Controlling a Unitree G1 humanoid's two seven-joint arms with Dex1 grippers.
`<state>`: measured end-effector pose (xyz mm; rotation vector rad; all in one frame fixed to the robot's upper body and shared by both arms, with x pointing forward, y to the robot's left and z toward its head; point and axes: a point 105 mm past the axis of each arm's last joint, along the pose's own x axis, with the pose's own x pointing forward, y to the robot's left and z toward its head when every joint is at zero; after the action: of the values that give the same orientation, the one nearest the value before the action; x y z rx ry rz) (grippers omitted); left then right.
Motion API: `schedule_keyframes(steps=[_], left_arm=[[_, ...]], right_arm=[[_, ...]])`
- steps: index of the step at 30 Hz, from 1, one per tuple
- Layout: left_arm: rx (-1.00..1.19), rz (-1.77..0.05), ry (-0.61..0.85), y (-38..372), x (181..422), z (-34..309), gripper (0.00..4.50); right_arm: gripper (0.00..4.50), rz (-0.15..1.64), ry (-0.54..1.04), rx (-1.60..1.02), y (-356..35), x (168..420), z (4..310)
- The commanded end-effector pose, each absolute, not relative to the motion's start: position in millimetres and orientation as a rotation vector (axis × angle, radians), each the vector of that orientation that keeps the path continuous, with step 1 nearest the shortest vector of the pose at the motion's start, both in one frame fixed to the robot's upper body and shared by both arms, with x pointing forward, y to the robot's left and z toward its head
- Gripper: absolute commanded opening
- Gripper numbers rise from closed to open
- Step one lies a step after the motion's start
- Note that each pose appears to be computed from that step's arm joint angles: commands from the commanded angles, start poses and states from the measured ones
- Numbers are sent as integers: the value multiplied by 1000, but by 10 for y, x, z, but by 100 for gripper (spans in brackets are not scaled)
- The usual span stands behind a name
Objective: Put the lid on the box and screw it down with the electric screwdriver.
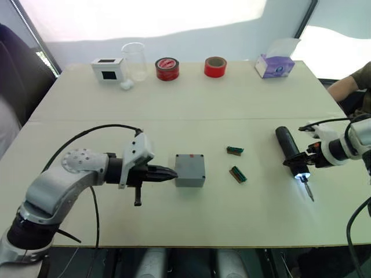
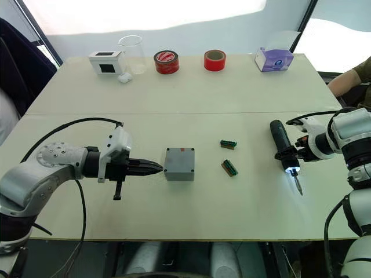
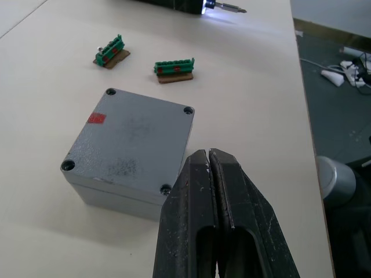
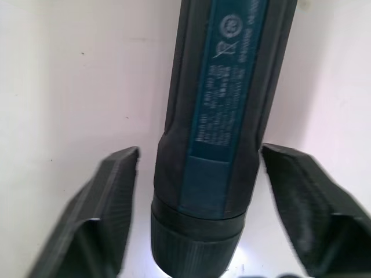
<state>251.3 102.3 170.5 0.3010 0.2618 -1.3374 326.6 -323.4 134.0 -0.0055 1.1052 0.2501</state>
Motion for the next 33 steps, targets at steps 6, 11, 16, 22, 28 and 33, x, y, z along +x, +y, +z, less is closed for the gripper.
schedule_keyframes(steps=[6, 11, 16, 22, 28, 33], left_arm=[[313, -1280, 230, 1119, 2594, 1800, 0], [301, -1218, 228, 1240, 2702, 1813, 0], [297, -1130, 243, 1417, 2801, 1767, 0], [342, -1030, 286, 1575, 2967, 1538, 0], [413, -1098, 299, 1262, 3043, 1363, 0], [449, -1151, 310, 1110, 3050, 1301, 0]], right_arm=[[445, 231, 1114, -80, -3328, 3243, 1328], [445, 289, 972, -109, -3247, 3363, 1593], [445, 387, 787, -135, -3058, 3455, 2087], [445, 724, 478, -290, -2391, 3397, 2533], [445, 1214, 533, -564, -1393, 2701, 1597], [445, 1241, 520, -520, -1206, 2636, 1422]])
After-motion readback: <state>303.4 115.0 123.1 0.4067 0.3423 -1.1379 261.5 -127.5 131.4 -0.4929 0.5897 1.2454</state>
